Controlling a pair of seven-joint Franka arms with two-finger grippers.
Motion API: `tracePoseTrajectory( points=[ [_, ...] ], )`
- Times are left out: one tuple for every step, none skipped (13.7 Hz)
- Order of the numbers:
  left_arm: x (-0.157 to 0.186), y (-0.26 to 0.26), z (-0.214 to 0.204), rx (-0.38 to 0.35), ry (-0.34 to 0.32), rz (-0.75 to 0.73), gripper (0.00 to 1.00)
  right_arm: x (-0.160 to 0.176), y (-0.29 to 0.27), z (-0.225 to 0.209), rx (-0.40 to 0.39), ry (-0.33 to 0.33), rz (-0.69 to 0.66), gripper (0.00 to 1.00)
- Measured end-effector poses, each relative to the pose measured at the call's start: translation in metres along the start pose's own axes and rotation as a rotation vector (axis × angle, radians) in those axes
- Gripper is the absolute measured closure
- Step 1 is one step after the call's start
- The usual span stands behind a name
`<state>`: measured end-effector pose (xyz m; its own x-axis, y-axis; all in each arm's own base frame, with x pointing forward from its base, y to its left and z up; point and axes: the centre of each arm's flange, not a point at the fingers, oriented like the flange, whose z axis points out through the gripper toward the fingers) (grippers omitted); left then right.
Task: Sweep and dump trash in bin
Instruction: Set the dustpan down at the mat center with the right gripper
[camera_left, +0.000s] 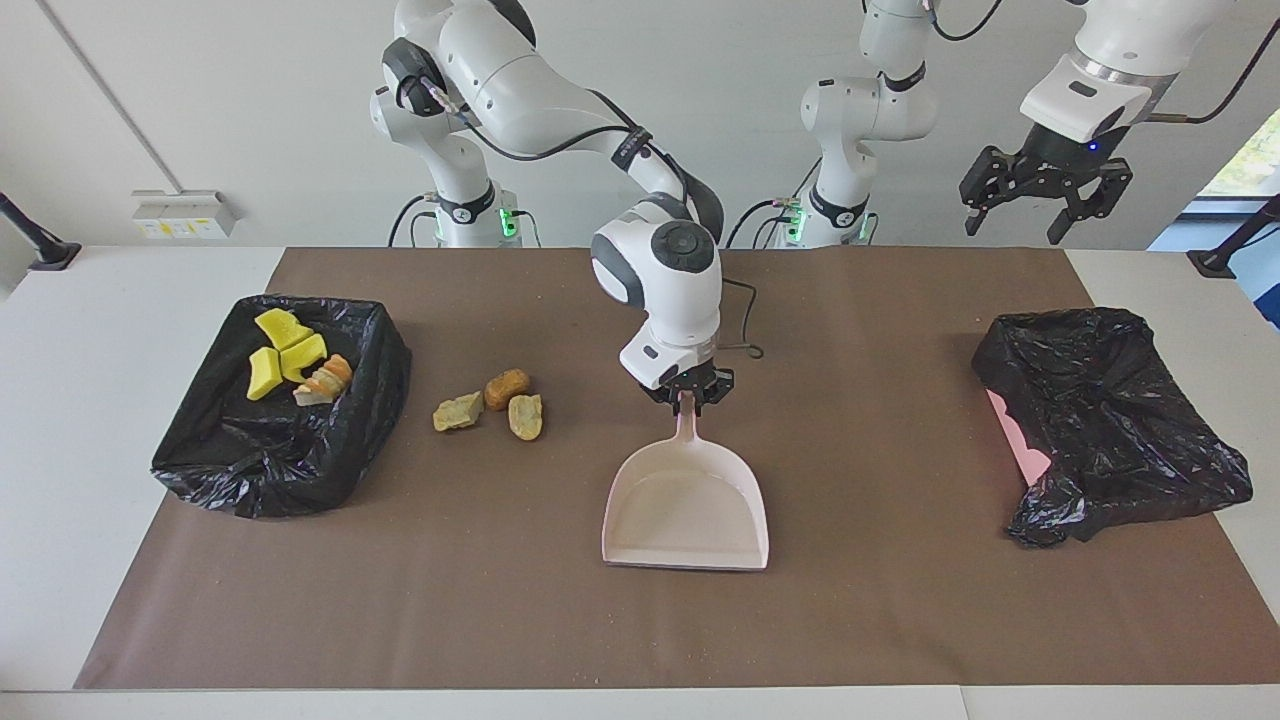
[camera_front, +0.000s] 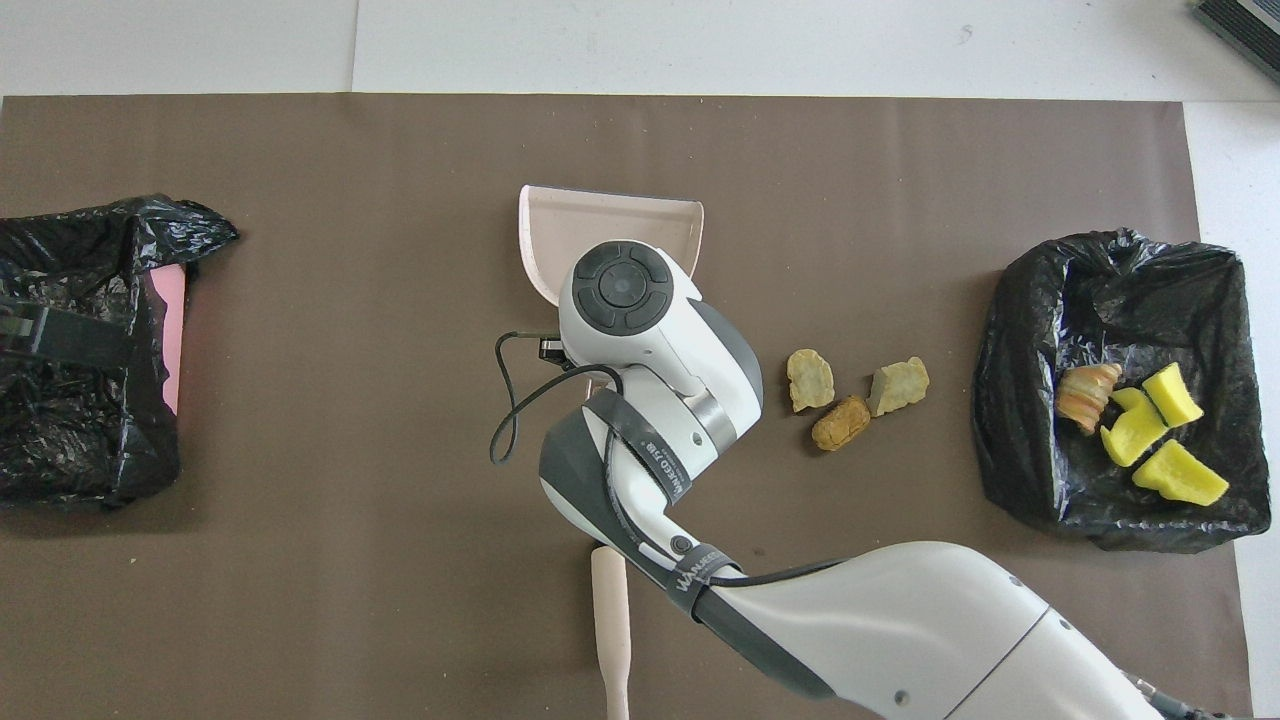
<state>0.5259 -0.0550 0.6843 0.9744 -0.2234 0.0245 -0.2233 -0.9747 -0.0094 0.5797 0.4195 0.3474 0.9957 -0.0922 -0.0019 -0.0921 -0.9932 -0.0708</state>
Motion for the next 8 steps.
tracePoseTrajectory(
  points=[
    [-0.003, -0.003, -0.002, -0.001, -0.004, -0.005, 0.0, 0.0, 0.0, -0.001, -0.002, -0.001, 0.0, 0.65],
    [-0.005, -0.006, -0.003, -0.001, -0.006, -0.011, 0.0, -0.001, 0.001, -0.004, -0.007, -0.004, 0.001, 0.54],
    [-0.007, -0.009, -0.005, -0.001, -0.004, -0.017, 0.0, -0.002, 0.002, -0.011, -0.014, -0.006, -0.001, 0.44],
    [-0.008, -0.011, -0.005, -0.001, -0.003, -0.023, 0.0, -0.005, 0.003, -0.024, -0.021, -0.004, -0.003, 0.34],
    [-0.009, -0.012, -0.005, -0.002, -0.007, -0.029, 0.0, -0.008, 0.004, -0.04, -0.027, 0.0, -0.005, 0.21],
    [-0.01, -0.013, -0.004, -0.003, -0.019, -0.038, 0.0, -0.014, 0.006, -0.057, -0.033, 0.007, -0.009, 0.11],
    [-0.012, -0.013, -0.003, -0.004, -0.031, -0.052, 0.0, -0.024, 0.008, -0.072, -0.041, 0.012, -0.015, 0.01],
    [-0.013, -0.013, -0.003, -0.005, -0.042, -0.073, 0.0, -0.038, 0.01, -0.084, -0.043, 0.01, -0.02, 0.0]
  ],
)
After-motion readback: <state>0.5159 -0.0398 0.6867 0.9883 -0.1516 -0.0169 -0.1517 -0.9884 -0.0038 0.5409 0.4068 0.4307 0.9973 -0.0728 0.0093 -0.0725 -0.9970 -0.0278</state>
